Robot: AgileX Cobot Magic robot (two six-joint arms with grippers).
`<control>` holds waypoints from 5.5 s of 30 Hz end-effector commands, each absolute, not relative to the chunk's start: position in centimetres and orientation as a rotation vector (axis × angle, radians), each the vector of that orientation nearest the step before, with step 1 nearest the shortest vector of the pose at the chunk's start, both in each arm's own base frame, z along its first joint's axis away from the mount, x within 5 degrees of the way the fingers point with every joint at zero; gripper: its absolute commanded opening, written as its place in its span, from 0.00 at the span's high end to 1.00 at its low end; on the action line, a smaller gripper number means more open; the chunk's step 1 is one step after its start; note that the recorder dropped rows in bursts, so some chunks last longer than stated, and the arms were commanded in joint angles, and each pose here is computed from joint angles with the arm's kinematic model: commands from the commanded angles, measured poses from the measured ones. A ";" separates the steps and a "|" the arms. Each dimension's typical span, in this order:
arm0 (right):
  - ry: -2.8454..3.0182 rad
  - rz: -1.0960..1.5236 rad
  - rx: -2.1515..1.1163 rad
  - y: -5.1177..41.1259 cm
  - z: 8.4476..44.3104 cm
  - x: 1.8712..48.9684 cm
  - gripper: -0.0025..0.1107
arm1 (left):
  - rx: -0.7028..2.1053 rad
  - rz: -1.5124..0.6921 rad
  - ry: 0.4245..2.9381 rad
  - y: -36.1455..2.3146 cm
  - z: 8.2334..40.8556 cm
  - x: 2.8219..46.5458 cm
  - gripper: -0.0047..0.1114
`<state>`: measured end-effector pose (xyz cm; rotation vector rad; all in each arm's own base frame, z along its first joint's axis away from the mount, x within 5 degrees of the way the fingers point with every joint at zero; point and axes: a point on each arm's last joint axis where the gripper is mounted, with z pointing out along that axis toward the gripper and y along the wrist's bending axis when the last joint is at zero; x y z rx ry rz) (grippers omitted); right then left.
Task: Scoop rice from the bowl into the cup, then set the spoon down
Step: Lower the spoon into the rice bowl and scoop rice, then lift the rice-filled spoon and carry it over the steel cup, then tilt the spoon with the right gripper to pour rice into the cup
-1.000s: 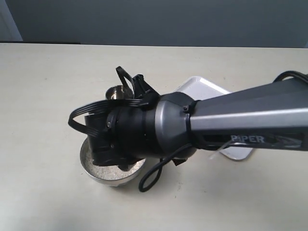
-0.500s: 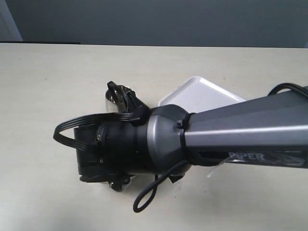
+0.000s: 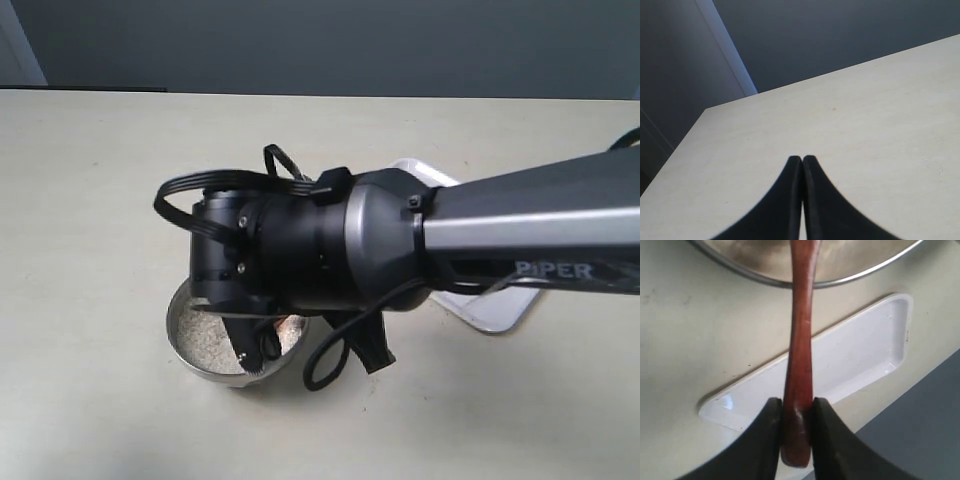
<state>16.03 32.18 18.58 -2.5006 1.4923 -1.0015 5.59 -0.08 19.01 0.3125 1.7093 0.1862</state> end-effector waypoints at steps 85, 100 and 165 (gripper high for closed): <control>1.851 -0.477 -2.383 29.1 24.3 21.8 0.98 | 0.305 0.180 1.693 -0.1 19.2 5.6 0.96; 1.924 -0.532 -2.335 26.9 24.3 24.6 0.98 | 0.305 0.180 1.693 -0.1 19.2 5.6 0.96; 1.793 -0.854 -2.053 32.8 20.6 32.0 0.98 | 0.305 0.180 1.693 -0.1 19.2 5.6 0.96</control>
